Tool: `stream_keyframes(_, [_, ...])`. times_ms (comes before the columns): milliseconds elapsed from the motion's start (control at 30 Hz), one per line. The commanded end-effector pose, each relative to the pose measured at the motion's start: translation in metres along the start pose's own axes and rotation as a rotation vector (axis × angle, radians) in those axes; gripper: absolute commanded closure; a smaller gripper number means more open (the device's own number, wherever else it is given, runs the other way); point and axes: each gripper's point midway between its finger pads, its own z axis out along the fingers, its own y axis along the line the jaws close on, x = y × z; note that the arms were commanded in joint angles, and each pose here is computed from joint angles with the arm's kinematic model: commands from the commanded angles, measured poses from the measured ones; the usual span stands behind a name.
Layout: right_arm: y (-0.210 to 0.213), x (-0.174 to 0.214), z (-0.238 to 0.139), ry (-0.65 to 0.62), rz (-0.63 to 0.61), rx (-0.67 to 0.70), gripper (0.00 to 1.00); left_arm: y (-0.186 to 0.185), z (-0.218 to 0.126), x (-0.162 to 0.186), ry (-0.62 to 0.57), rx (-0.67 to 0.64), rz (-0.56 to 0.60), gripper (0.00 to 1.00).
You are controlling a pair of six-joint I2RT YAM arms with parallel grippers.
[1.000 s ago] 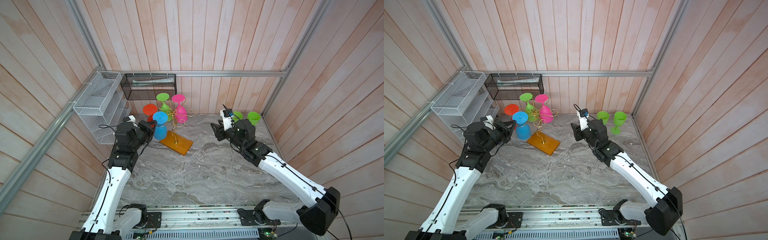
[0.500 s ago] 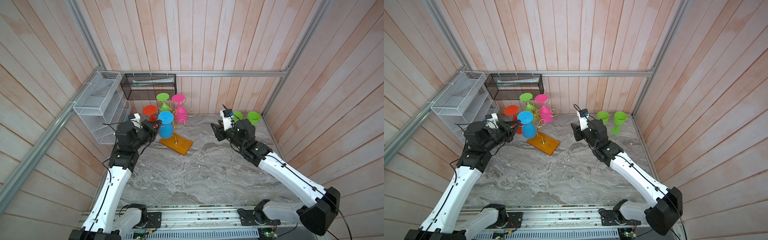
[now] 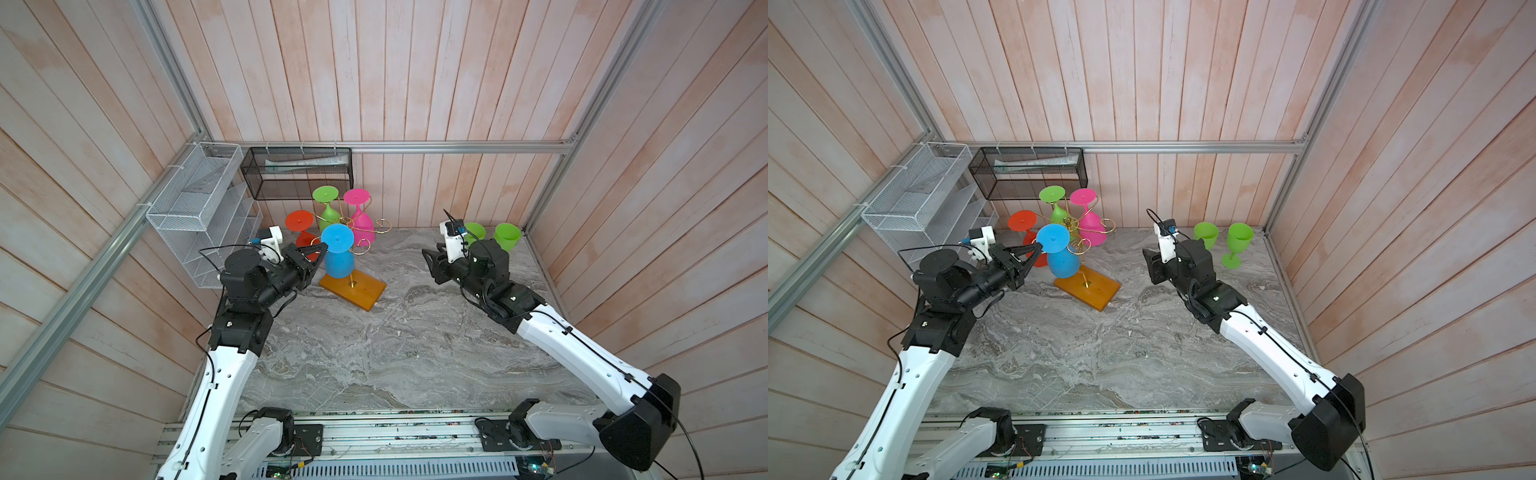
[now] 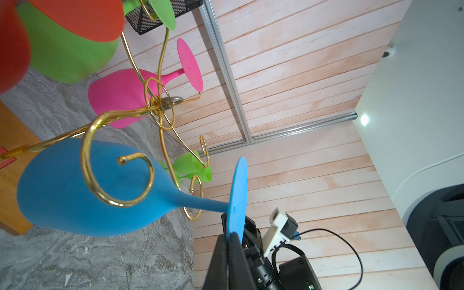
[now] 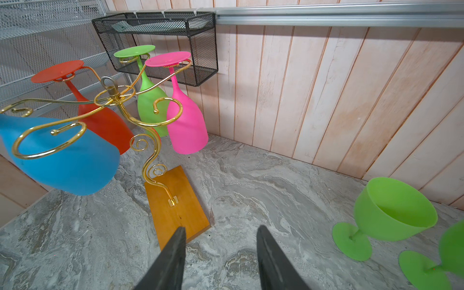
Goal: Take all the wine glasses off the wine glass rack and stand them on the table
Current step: 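Lift the blue glass off the rack toward the robot with the left gripper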
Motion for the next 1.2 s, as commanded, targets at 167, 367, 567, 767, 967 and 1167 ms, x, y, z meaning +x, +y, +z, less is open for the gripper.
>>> stream_keyframes(167, [-0.012, 0.017, -0.011, 0.073, 0.076, 0.074, 0.53, 0.003, -0.022, 0.041, 0.129, 0.038, 0.039, 1.0])
stream_keyframes(367, [-0.04, 0.055, -0.021, 0.182, 0.211, 0.191, 0.49, 0.005, -0.026, 0.081, 0.248, 0.111, 0.14, 1.0])
stream_keyframes(567, [-0.08, 0.075, -0.047, 0.208, 0.398, 0.279, 0.48, -0.025, -0.014, 0.136, 0.371, 0.25, 0.303, 1.0])
stream_keyframes(767, [-0.124, 0.07, -0.085, 0.126, 0.604, 0.331, 0.47, -0.054, -0.006, 0.191, 0.421, 0.34, 0.59, 1.0])
stream_keyframes(967, [-0.147, 0.051, -0.115, 0.057, 0.716, 0.395, 0.46, -0.081, 0.007, 0.262, 0.37, 0.406, 1.039, 1.0])
stream_keyframes(1167, [-0.162, 0.023, -0.136, 0.02, 0.781, 0.438, 0.46, -0.071, 0.036, 0.288, 0.192, 0.347, 1.427, 1.0])
